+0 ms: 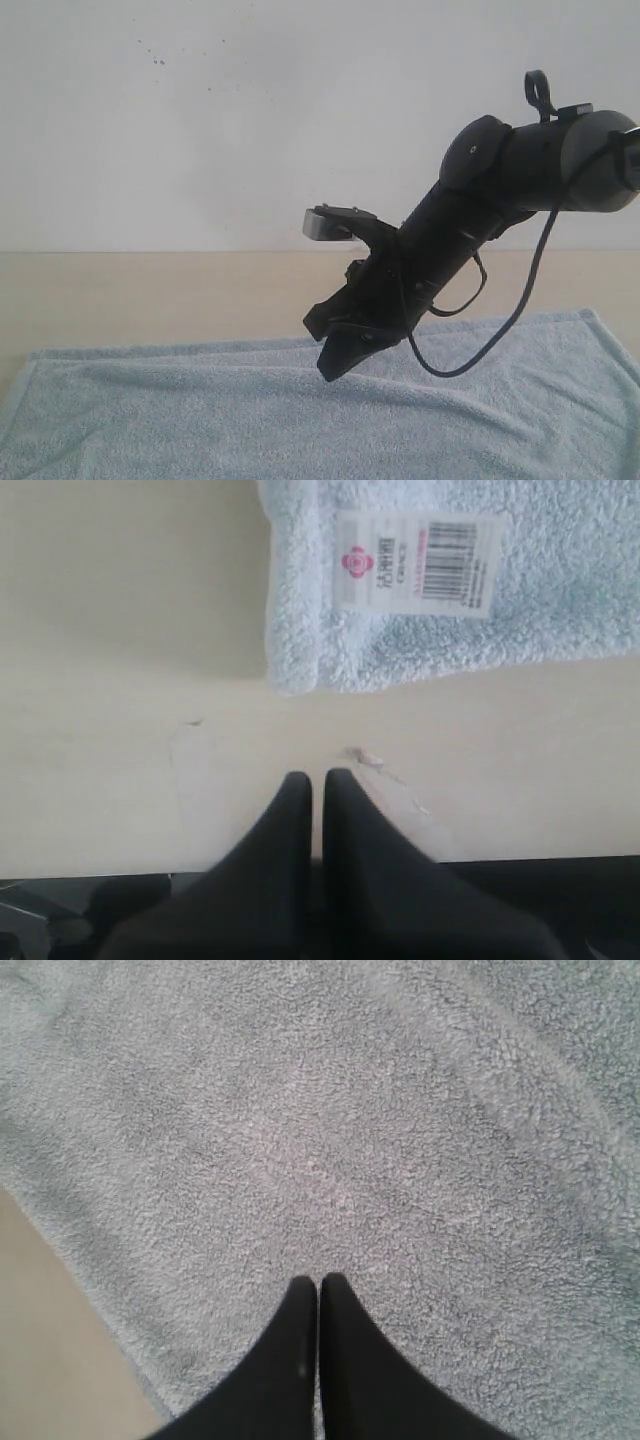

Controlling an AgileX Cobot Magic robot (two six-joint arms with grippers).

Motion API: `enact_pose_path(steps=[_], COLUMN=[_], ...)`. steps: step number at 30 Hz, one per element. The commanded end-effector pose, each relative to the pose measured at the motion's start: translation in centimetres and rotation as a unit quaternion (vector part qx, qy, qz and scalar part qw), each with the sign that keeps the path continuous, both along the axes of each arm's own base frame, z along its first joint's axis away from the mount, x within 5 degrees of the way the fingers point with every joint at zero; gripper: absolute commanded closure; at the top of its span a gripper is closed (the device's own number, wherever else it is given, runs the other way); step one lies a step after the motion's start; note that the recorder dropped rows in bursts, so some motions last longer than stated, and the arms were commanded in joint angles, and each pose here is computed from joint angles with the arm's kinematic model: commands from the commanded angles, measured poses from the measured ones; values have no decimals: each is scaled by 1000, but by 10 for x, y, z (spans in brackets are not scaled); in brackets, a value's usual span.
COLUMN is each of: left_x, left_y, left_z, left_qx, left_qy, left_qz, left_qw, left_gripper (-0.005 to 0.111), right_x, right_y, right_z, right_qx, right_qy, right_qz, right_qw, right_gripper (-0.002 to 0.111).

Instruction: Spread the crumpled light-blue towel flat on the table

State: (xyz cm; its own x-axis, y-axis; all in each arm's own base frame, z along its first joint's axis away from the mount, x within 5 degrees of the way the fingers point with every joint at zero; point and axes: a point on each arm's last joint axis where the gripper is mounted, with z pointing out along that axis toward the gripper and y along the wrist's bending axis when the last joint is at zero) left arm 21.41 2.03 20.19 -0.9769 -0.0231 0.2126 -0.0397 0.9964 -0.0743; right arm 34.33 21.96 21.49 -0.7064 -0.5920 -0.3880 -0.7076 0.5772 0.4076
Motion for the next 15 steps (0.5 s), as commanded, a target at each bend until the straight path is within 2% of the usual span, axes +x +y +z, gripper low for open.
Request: enact_pose_path(steps=[1, 6, 9, 11, 12, 15], left_x=[2, 20, 39, 54, 63, 81], left_y=[-3, -9, -24, -34, -36, -38], left_z=[0, -2, -8, -12, -16, -28], left_qx=[-12, -49, -137, -200, -221, -237], left_qy=[-21, -115, -183, -235, -265, -324], left_qz=[15, 12, -5, -4, -6, -18], left_qw=[1000, 992, 974, 951, 938, 916], left_gripper=[103, 103, 103, 103, 103, 103], right_x=[-2, -6, -7, -4, 0, 16], right_y=[-2, -2, -5, -13, -20, -42], right_z=[1, 1, -1, -6, -9, -18], right_qx=[-1, -4, -24, -75, -114, -215], right_qy=[4, 24, 24, 2, -11, -63], right_qz=[9, 23, 37, 38, 16, -84], right_qw=[1000, 999, 999, 996, 993, 971], right_gripper=[108, 108, 108, 108, 108, 108])
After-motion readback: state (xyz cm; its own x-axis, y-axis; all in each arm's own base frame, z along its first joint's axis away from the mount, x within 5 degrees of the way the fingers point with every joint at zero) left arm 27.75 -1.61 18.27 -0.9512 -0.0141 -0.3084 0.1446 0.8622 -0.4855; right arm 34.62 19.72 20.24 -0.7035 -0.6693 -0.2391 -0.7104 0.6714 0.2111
